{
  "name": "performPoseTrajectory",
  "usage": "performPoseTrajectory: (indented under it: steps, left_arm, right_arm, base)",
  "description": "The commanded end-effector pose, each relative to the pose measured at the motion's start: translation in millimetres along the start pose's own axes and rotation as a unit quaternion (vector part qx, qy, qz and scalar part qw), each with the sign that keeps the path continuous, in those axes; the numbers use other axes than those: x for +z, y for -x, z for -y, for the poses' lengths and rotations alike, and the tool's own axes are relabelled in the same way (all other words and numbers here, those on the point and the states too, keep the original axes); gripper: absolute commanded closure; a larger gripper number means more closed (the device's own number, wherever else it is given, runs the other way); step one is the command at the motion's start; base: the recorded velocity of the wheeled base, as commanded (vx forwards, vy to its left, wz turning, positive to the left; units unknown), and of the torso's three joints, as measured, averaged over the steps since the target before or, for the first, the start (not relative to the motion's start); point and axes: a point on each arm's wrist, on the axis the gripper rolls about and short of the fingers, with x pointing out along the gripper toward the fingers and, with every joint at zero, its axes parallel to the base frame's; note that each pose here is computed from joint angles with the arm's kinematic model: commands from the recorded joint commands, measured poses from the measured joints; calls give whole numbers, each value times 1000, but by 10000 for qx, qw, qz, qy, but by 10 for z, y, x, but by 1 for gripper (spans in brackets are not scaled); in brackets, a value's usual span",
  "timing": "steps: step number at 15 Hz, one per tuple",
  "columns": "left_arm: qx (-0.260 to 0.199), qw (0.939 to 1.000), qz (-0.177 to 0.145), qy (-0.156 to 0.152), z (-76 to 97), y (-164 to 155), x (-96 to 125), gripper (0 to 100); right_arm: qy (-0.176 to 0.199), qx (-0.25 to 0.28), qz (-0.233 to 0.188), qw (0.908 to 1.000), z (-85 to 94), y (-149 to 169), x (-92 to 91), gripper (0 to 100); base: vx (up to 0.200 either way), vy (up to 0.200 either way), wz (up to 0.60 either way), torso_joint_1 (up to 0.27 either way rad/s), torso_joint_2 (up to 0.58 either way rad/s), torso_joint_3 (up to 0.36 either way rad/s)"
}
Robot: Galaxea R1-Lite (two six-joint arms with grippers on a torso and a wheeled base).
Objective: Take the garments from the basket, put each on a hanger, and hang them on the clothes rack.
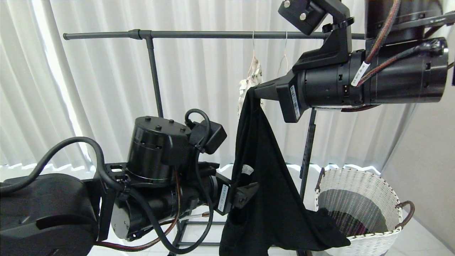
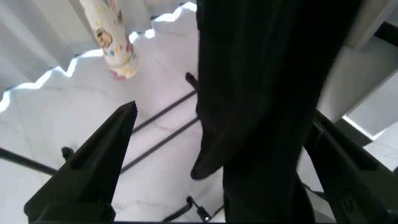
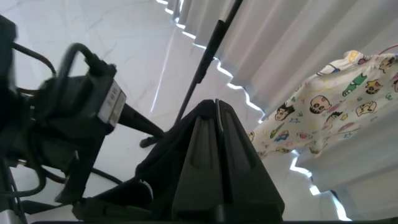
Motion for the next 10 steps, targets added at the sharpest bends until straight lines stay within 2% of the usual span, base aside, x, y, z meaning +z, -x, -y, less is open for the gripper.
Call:
performPoseTrajectory:
  steps: [1, 6, 9, 10]
  left_arm:
    - [-15, 9998, 144, 120, 3, 136, 21, 0]
    - [-105, 9987, 483, 112, 19, 522, 4, 0]
    - [45, 9995, 279, 153, -44, 446, -77, 0]
    - [109, 9999, 60, 112, -45, 390, -179, 0]
  right_arm:
    - [9, -4, 16, 10000, -1, 18, 8, 100]
    - [9, 6, -36, 10000, -5, 11, -19, 100]
    - [22, 28, 6, 10000, -25, 40, 2, 100]
    - [29, 37, 38, 10000, -35, 68, 17, 100]
  base:
    - [0, 0, 0, 0, 0, 0]
    - [0, 0, 0, 0, 0, 0]
    - [0, 0, 0, 0, 0, 0]
    - [0, 0, 0, 0, 0, 0]
